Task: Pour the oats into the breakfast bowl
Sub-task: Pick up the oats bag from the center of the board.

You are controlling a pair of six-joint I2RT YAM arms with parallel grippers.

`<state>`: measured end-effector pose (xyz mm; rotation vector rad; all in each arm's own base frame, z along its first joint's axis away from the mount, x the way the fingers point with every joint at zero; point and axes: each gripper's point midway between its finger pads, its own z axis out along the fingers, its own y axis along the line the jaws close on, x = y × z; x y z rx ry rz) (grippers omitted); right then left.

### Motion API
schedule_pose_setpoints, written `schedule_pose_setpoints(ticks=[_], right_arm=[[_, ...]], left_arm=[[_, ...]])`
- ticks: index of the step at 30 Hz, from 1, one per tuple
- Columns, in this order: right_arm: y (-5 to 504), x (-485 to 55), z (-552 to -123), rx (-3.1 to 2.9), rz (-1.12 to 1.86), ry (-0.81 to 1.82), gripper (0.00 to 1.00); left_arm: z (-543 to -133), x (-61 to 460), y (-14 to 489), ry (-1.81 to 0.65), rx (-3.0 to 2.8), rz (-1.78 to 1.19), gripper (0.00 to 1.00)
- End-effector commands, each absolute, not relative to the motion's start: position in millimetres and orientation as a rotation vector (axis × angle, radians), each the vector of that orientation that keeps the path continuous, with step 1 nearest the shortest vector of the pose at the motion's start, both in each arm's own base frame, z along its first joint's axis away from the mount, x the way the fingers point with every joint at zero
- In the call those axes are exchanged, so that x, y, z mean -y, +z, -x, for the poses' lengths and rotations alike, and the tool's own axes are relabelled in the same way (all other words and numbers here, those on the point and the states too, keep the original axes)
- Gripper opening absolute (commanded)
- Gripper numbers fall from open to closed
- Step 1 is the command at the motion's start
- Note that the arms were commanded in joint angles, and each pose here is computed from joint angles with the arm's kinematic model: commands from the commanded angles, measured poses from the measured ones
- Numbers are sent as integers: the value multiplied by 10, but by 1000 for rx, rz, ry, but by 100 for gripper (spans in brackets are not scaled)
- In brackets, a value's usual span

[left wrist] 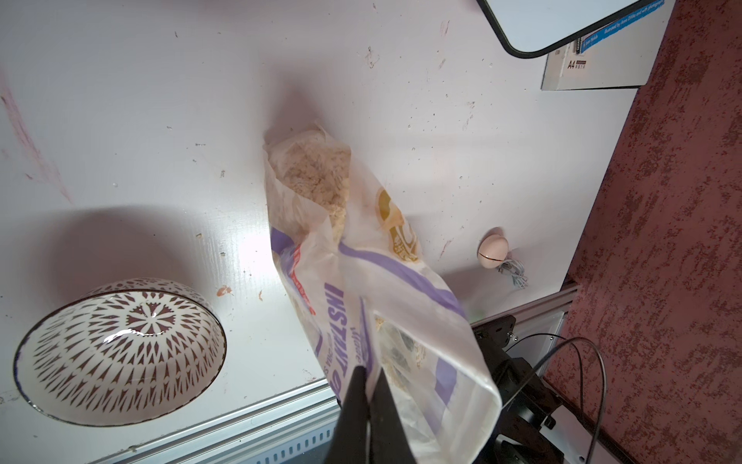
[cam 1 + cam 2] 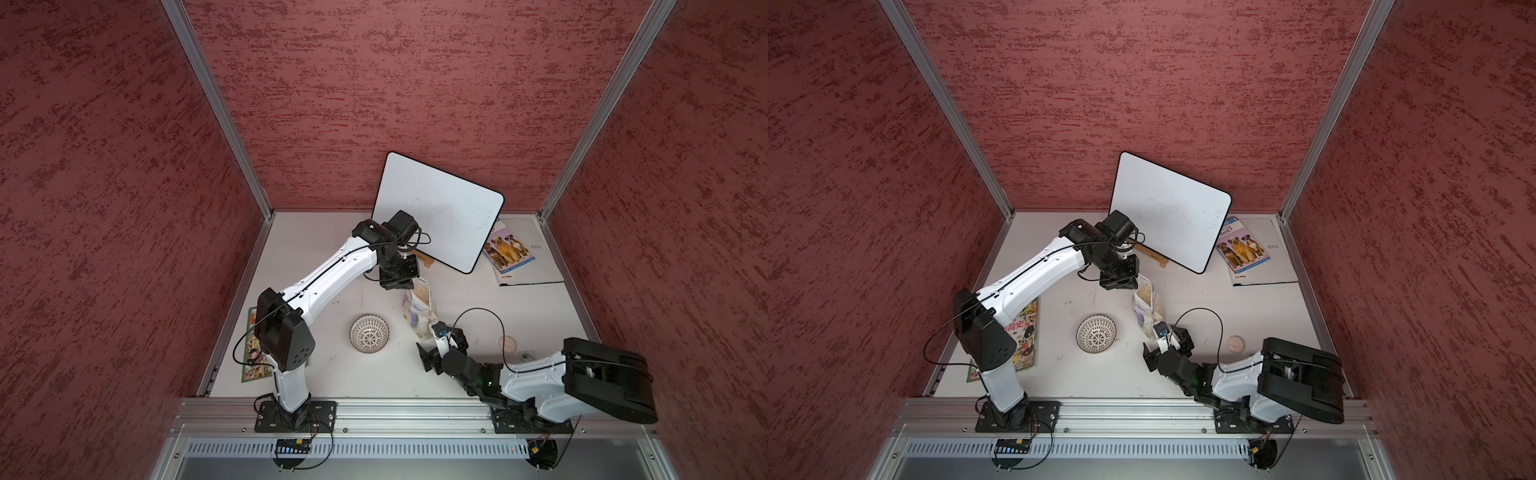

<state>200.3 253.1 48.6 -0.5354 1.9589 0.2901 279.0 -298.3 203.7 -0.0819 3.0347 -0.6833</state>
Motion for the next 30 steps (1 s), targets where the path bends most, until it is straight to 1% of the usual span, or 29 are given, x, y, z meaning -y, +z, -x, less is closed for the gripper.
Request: schedule_pose_setpoints(ticks=[1,6,9,11,14,19,24,26,27,30], right_arm=[[801,-2714,-2167,-1831,394,337,99],[865,-2729,-2296,-1758,336,261,98],[922,-2801,-2329,-1707,361,243,98],[869,-2817,-2352,-1700,348,233,98],[845,-2683,-2382,-1670,279,203,98],[778,-2783,-2417,-1671,299,206,98],[779,-2782,-2492,-1674,250,208,96],[782,-2820,-2527,-1671,259,209,91],[791,-2835,-2543,-1668,261,211,88],[825,-2859,-2568,-1660,268,213,73]], left_arm=[[-2708,2977,1958,-667,-3109,97,0],[-2675,2951,1923,-651,-3136,95,0],[-2665,2934,1890,-635,-3154,94,0],[-2658,2934,1872,-628,-3168,89,0],[-2656,2925,1866,-614,-3183,85,0],[-2631,2907,1834,-601,-3204,86,0],[-2601,2894,1805,-593,-3221,97,0],[-2598,2904,1811,-600,-3220,100,0],[-2598,2911,1807,-605,-3222,103,0],[-2606,2924,1822,-618,-3219,108,0]])
